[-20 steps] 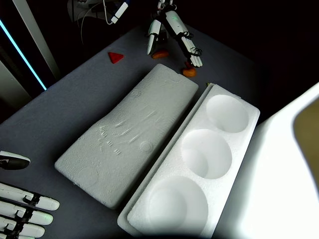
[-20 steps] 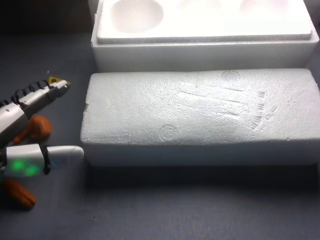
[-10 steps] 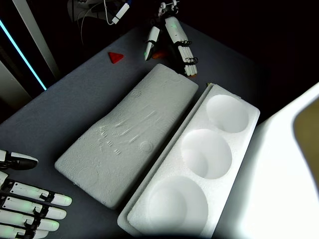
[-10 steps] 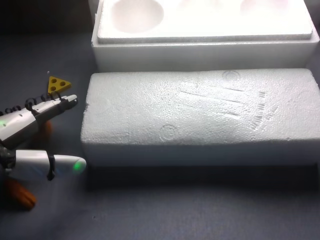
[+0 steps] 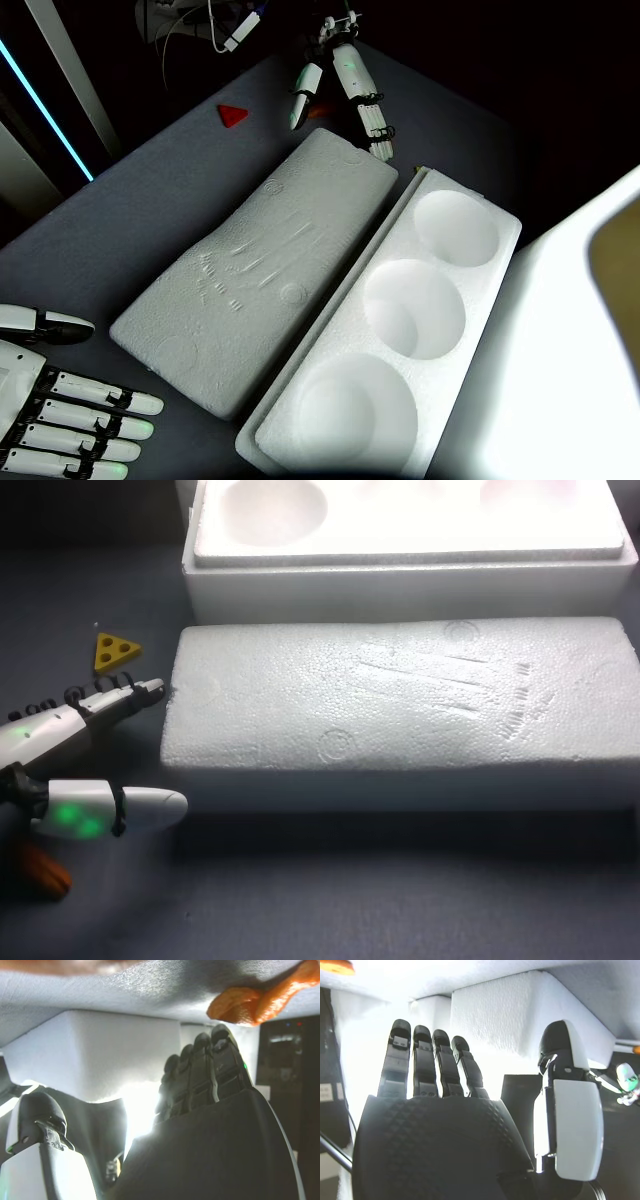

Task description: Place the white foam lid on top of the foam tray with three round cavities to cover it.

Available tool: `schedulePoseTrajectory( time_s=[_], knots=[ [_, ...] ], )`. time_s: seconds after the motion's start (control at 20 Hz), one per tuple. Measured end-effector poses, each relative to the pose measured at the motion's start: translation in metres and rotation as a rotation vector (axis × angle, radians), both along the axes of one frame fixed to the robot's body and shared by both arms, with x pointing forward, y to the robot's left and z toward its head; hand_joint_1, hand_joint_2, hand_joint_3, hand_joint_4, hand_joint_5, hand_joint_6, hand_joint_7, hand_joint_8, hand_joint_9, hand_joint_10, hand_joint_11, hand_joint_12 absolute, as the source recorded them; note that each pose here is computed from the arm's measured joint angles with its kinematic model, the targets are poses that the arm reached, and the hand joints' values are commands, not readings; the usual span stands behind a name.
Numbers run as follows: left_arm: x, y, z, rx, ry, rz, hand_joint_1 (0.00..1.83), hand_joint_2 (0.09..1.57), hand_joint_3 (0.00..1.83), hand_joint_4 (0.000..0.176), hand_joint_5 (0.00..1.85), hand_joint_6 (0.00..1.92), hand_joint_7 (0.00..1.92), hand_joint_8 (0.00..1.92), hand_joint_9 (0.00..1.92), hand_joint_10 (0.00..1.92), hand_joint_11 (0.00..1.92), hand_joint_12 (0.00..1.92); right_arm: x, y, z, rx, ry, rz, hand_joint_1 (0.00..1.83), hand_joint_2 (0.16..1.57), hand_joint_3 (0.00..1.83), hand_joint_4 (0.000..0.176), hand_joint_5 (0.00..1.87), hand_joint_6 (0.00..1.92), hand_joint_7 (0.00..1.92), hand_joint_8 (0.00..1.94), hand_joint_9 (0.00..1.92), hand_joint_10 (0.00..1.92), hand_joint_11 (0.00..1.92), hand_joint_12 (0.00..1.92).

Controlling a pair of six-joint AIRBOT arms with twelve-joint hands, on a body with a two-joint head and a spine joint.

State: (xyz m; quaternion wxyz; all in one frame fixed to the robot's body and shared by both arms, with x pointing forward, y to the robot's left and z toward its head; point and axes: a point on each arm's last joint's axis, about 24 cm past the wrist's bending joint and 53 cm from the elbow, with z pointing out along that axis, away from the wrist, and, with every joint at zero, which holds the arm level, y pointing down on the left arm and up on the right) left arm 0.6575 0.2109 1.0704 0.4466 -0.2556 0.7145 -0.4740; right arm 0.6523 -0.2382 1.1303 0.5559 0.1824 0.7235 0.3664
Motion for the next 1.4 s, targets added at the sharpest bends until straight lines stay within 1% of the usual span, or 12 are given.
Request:
schedulePoseTrajectory(
  time_s=[0.05, 0.15, 0.3, 0.45, 0.55, 0.65, 0.75, 0.8, 0.9, 0.95, 1.3, 1.4],
  knots=[
    [0.001, 0.001, 0.000, -0.002, 0.000, 0.004, 0.44, 0.93, 0.00, 0.000, 0.00, 0.00, 0.00, 0.00, 0.00, 0.00, 0.00, 0.00, 0.001, 0.001, -0.002, 0.002, 0.006, 0.001, 0.59, 1.11, 0.00, 0.000, 0.00, 0.00, 0.00, 0.00, 0.00, 0.00, 0.00, 0.55],
    [0.006, -0.002, 0.004, -0.014, -0.010, 0.010, 0.46, 0.95, 0.01, 0.000, 0.00, 0.00, 0.00, 0.00, 0.00, 0.00, 0.00, 0.00, 0.002, 0.001, -0.002, -0.001, 0.009, -0.007, 0.61, 1.11, 0.00, 0.000, 0.00, 0.00, 0.00, 0.00, 0.00, 0.00, 0.00, 0.91],
    [0.006, -0.004, 0.002, -0.020, -0.008, 0.012, 0.48, 0.96, 0.01, 0.000, 0.00, 0.00, 0.00, 0.00, 0.00, 0.00, 0.00, 0.00, 0.006, -0.003, -0.005, 0.014, 0.013, -0.028, 0.61, 1.12, 0.00, 0.000, 0.00, 0.00, 0.00, 0.00, 0.00, 0.00, 0.00, 1.04],
    [0.007, -0.004, 0.002, -0.022, -0.008, 0.015, 0.48, 0.97, 0.01, 0.000, 0.00, 0.00, 0.00, 0.00, 0.00, 0.00, 0.00, 0.00, 0.010, 0.003, 0.000, 0.032, 0.000, -0.025, 0.59, 1.12, 0.00, 0.000, 0.00, 0.00, 0.00, 0.00, 0.00, 0.00, 0.00, 0.85],
    [0.009, -0.006, 0.001, -0.026, -0.009, 0.016, 0.48, 0.96, 0.01, 0.000, 0.00, 0.00, 0.00, 0.00, 0.00, 0.00, 0.00, 0.00, 0.011, 0.008, 0.000, 0.042, -0.006, -0.018, 0.57, 1.10, 0.00, 0.000, 0.00, 0.00, 0.00, 0.00, 0.00, 0.00, 0.00, 0.96],
    [0.009, -0.007, 0.000, -0.027, -0.006, 0.018, 0.50, 0.96, 0.00, 0.000, 0.00, 0.00, 0.00, 0.00, 0.00, 0.00, 0.00, 0.00, 0.012, 0.011, -0.002, 0.048, -0.002, -0.014, 0.58, 1.09, 0.00, 0.000, 0.00, 0.00, 0.00, 0.00, 0.00, 0.00, 0.00, 0.78],
    [0.009, -0.010, 0.000, -0.034, -0.008, 0.016, 0.50, 0.95, 0.00, 0.000, 0.00, 0.00, 0.00, 0.00, 0.00, 0.00, 0.00, 0.00, 0.013, 0.014, -0.002, 0.055, -0.003, -0.012, 0.59, 1.09, 0.00, 0.000, 0.00, 0.00, 0.00, 0.00, 0.00, 0.00, 0.00, 0.90],
    [0.009, -0.012, 0.000, -0.032, -0.010, 0.010, 0.51, 0.95, 0.00, 0.000, 0.00, 0.00, 0.00, 0.00, 0.00, 0.00, 0.00, 0.00, 0.015, 0.015, -0.002, 0.060, -0.006, -0.014, 0.59, 1.11, 0.00, 0.000, 0.00, 0.00, 0.00, 0.00, 0.12, 0.05, 0.00, 1.48],
    [0.009, -0.012, -0.001, -0.033, -0.009, 0.011, 0.52, 0.95, 0.00, 0.000, 0.00, 0.00, 0.00, 0.00, 0.00, 0.00, 0.00, 0.00, 0.016, 0.018, -0.002, 0.068, -0.008, -0.011, 0.59, 1.11, 0.00, 0.000, 0.00, 0.00, 0.00, 0.00, 0.16, 0.07, 0.00, 1.59],
    [0.009, -0.011, -0.001, -0.035, -0.007, 0.014, 0.52, 0.95, 0.00, 0.000, 0.00, 0.00, 0.00, 0.00, 0.00, 0.00, 0.00, 0.00, 0.016, 0.020, -0.002, 0.073, -0.007, -0.010, 0.59, 1.11, 0.00, 0.000, 0.00, 0.00, 0.00, 0.00, 0.10, 0.04, 0.00, 1.47],
    [0.012, -0.013, 0.001, -0.059, -0.013, 0.019, 0.51, 1.01, 0.02, 0.000, 0.03, 0.01, 0.00, 0.00, 0.00, 0.00, 0.00, 0.00, 0.018, 0.021, -0.003, 0.080, -0.008, -0.012, 0.60, 1.16, 0.01, 0.000, 0.00, 0.00, 0.00, 0.00, 0.12, 0.04, 0.00, 1.33],
    [0.012, -0.014, 0.001, -0.063, -0.012, 0.018, 0.51, 1.07, 0.02, 0.000, 0.10, 0.01, 0.06, 0.01, 0.05, 0.00, 0.00, 0.14, 0.018, 0.021, -0.003, 0.082, -0.008, -0.013, 0.60, 1.19, 0.00, 0.000, 0.03, 0.01, 0.05, 0.01, 0.11, 0.03, 0.00, 1.09]
  ],
)
